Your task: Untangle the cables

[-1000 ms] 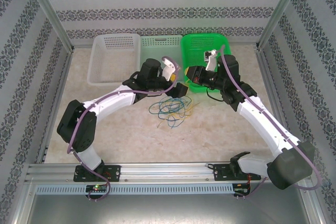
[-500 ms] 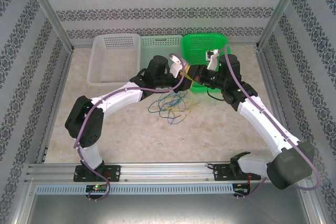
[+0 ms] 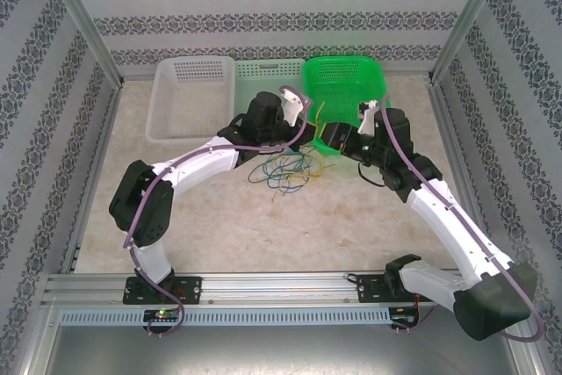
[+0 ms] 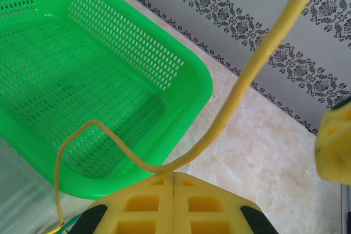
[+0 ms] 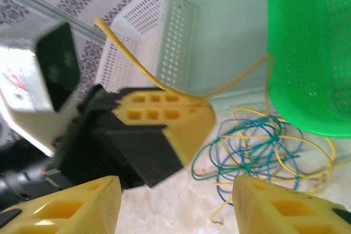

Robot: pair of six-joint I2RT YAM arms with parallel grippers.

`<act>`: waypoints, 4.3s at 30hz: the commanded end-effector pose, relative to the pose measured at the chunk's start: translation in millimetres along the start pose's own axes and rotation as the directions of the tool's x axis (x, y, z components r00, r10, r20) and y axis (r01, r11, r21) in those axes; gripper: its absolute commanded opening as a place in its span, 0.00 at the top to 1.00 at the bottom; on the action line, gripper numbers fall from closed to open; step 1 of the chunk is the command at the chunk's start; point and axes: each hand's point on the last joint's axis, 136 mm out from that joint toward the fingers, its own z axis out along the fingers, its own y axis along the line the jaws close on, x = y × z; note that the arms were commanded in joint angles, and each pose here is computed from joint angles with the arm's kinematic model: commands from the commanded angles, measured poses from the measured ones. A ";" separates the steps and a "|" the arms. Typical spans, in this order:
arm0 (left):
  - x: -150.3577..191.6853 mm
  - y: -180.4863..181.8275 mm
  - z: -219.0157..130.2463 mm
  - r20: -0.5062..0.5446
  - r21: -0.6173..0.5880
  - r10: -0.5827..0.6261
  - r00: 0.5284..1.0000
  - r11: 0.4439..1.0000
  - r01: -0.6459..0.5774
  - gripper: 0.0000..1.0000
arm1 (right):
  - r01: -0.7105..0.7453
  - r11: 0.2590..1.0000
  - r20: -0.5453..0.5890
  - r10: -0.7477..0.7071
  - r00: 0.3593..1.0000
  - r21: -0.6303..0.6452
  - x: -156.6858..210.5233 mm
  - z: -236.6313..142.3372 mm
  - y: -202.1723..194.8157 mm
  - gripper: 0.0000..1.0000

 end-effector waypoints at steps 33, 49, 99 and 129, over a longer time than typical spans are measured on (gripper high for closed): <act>-54.4 -8.4 -60.9 0.234 0.024 -0.103 0.967 0.995 0.100 0.99 | 0.049 0.925 -0.265 0.057 0.963 0.378 83.3 122.0 -160.5 0.49; 13.2 22.8 -37.9 0.003 -0.072 -0.175 0.984 0.982 0.175 0.30 | 0.169 0.895 -0.359 -0.010 0.933 0.413 105.7 137.1 -176.8 0.61; 26.9 -7.8 -20.8 -0.134 0.155 -0.024 0.991 0.987 0.045 0.30 | 0.196 0.969 -0.167 -0.221 0.961 -0.152 23.3 11.1 20.7 1.00; -0.7 -17.4 -66.3 0.048 0.086 -0.100 0.994 0.992 0.095 0.23 | 0.183 0.981 -0.206 -0.191 0.960 -0.060 48.1 37.5 13.3 1.00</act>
